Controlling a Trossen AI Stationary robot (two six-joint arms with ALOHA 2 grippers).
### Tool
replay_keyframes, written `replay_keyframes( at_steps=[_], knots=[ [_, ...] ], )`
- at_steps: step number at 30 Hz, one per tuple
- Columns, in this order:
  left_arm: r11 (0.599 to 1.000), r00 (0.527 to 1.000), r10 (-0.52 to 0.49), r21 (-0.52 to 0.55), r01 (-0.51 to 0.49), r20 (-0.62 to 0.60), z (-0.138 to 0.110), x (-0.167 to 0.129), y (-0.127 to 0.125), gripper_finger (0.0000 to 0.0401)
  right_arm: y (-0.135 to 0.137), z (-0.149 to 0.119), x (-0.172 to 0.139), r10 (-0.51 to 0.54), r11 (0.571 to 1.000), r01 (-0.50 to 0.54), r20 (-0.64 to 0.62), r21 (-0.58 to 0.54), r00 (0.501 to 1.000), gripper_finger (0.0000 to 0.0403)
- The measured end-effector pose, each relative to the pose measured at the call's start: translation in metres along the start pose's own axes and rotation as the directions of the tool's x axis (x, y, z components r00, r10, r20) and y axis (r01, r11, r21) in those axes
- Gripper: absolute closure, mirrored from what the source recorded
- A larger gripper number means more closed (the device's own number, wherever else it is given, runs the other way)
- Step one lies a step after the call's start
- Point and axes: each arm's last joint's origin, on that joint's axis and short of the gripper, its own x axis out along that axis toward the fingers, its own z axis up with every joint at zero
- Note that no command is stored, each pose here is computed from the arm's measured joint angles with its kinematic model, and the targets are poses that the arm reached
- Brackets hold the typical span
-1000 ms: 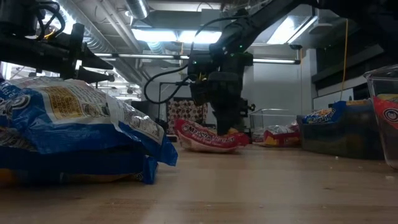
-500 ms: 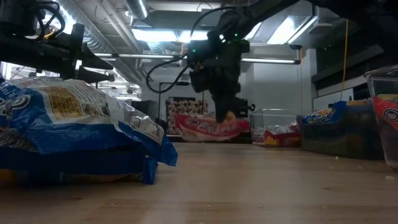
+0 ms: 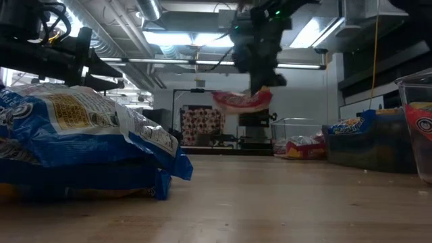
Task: Sort Maruchan noodles
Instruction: Put the red noodle pack into the top transparent bin
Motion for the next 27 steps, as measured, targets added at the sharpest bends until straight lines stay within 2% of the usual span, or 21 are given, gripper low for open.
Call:
replay_keyframes(
  at_steps=[6,10,12,18,22,27],
  knots=[
    [1.000,1.000,0.000,0.000,0.000,0.000,0.000,0.000,0.000,0.0254,-0.038,-0.010,-0.061,-0.136,0.981,0.114,0.146,0.155,0.980,0.0402],
    [1.000,1.000,0.000,0.000,0.000,0.000,0.000,0.000,0.000,0.0254,-0.068,-0.019,-0.084,-0.288,0.926,0.237,0.144,0.294,0.947,0.0402],
    [1.000,1.000,0.000,0.000,0.000,0.000,0.000,0.000,0.000,0.0254,-0.081,-0.019,-0.090,-0.328,0.904,0.265,0.147,0.335,0.933,0.0402],
    [1.000,1.000,0.000,-0.002,0.000,0.000,0.000,0.000,0.000,0.0254,-0.111,-0.024,-0.097,-0.348,0.861,0.270,0.112,0.430,0.931,0.0402],
    [1.000,1.000,0.000,-0.003,0.000,0.000,0.000,0.000,0.000,0.0254,-0.126,-0.043,-0.094,-0.357,0.825,0.279,0.070,0.490,0.932,0.0402],
    [1.000,1.000,0.001,-0.002,-0.001,0.001,0.000,0.000,0.000,0.0254,-0.130,-0.069,-0.091,-0.361,0.789,0.200,0.175,0.581,0.916,0.0402]
  ],
)
